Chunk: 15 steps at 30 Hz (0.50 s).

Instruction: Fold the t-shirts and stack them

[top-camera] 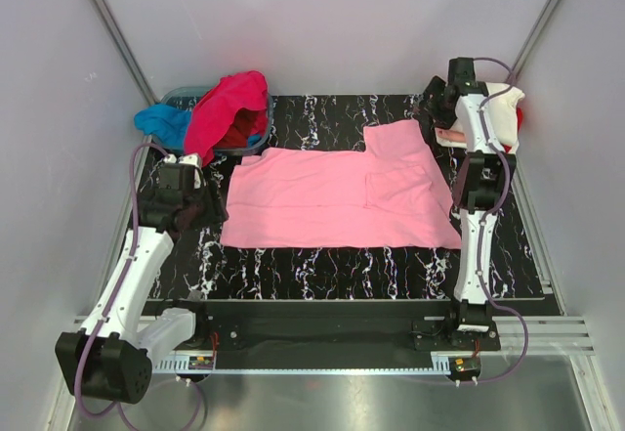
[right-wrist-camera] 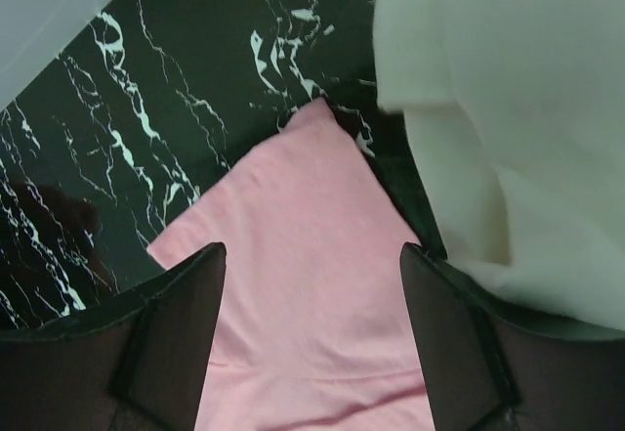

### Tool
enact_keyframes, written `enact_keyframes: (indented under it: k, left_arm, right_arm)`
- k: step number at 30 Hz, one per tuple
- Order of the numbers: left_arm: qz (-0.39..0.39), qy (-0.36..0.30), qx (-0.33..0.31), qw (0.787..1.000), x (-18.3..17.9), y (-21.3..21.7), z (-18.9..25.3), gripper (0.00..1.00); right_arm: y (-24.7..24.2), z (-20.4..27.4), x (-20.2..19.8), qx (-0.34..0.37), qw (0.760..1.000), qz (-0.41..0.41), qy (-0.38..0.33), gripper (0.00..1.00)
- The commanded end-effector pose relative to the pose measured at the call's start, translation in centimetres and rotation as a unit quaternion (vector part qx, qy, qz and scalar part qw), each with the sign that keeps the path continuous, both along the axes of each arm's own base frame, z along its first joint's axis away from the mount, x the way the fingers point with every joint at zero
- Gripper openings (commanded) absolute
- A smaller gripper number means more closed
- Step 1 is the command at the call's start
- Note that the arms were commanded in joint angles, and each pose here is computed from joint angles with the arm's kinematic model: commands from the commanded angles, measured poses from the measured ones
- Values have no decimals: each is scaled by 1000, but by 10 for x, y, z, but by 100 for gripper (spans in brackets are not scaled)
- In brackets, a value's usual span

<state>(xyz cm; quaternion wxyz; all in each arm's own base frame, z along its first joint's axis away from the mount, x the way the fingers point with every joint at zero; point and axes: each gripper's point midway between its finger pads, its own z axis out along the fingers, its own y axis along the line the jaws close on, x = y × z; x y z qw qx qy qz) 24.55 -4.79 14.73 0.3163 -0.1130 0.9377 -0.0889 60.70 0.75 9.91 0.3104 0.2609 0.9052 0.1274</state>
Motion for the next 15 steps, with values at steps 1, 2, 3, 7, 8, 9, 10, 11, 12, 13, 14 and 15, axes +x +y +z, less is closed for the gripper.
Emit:
enact_keyframes:
  k: [1,2,3,7,8,9,10,11,12,13,14,15]
  left_arm:
    - [-13,-16,-5,1000,6,-5,4,58]
    - [-13,-16,-5,1000,6,-5,4,58]
    - [-13,-16,-5,1000,6,-5,4,58]
    - [-17,-19,-8,1000,5,-8,5,58]
    - [-17,-20,-8,1000,5,-8,5,58]
    - [-17,-20,-7,1000,5,-8,5,58]
    - [-18,-21,-8,1000,5,-8,5,58]
    - [-17,-21,-7,1000,5,-8,5,58]
    - [-18,-19,-8,1000,5,-8,5,58]
    - [-18,-20,-8,1000,5,-8,5,58]
    - [-17,-18,-7,1000,5,-8,4,58]
    - [-17,-19,-8,1000,5,-8,4,58]
  right_arm:
    - [8,-15,13,4,1000,25,1,80]
    - [7,-18,18,4,1000,21,-5,80]
    - [7,-22,26,5,1000,19,-16,80]
    - [7,-24,49,-7,998,10,-58,80]
    - [6,-24,54,-20,998,7,-66,80]
    - [5,-28,60,-25,997,4,-72,80]
    - [5,-30,62,-29,997,2,-73,80]
    - [6,-36,64,-30,997,1,-72,80]
    - [6,-45,66,-33,997,0,-69,79]
    - [7,-52,66,-34,997,-1,-65,79]
    - [6,-56,68,-36,997,-2,-67,79]
    - [8,-68,65,-35,998,-1,-57,78]
